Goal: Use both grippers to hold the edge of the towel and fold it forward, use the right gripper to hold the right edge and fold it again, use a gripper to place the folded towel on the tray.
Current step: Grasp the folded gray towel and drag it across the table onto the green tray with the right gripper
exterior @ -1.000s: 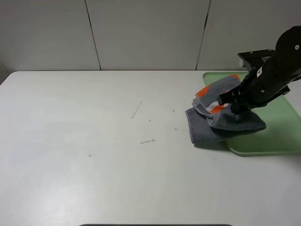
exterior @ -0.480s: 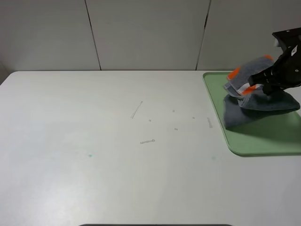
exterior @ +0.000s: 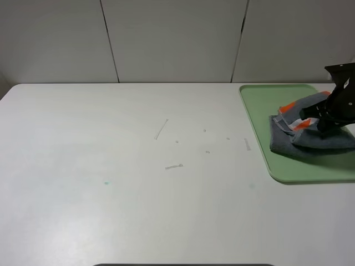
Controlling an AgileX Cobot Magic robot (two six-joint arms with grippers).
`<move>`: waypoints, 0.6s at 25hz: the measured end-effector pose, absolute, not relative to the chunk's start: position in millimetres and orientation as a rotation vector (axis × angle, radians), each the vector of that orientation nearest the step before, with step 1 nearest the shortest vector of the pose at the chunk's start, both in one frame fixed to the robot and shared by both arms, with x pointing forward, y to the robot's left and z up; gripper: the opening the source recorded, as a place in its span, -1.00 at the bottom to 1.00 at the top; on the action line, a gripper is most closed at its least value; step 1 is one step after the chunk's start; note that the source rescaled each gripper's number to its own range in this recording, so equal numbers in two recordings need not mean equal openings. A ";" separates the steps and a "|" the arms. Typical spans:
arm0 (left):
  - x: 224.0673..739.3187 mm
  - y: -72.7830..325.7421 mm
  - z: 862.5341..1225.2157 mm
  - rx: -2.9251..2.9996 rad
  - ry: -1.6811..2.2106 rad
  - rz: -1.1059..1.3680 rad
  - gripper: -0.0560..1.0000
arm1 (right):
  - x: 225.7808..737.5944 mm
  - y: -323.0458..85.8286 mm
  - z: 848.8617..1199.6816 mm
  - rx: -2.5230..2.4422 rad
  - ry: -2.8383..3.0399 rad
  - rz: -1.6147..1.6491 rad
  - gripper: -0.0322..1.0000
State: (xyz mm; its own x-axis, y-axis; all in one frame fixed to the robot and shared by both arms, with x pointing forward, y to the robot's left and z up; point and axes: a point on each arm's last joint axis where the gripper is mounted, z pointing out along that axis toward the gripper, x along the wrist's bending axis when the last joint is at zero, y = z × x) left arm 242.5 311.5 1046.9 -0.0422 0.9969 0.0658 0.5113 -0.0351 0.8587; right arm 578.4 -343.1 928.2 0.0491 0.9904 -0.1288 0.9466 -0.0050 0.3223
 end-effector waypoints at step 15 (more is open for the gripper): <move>242.5 311.5 1046.9 1.609 1.616 0.990 0.84 | 579.9 -353.8 924.2 2.064 1.898 0.224 0.51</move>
State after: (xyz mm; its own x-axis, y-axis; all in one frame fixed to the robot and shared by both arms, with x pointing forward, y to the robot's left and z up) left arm 242.5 311.5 1046.9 -0.0422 0.9969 0.0658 0.5113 -0.0351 0.8587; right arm 579.9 -353.8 924.2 0.1015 0.9894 -0.1040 0.9380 -0.0603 0.3415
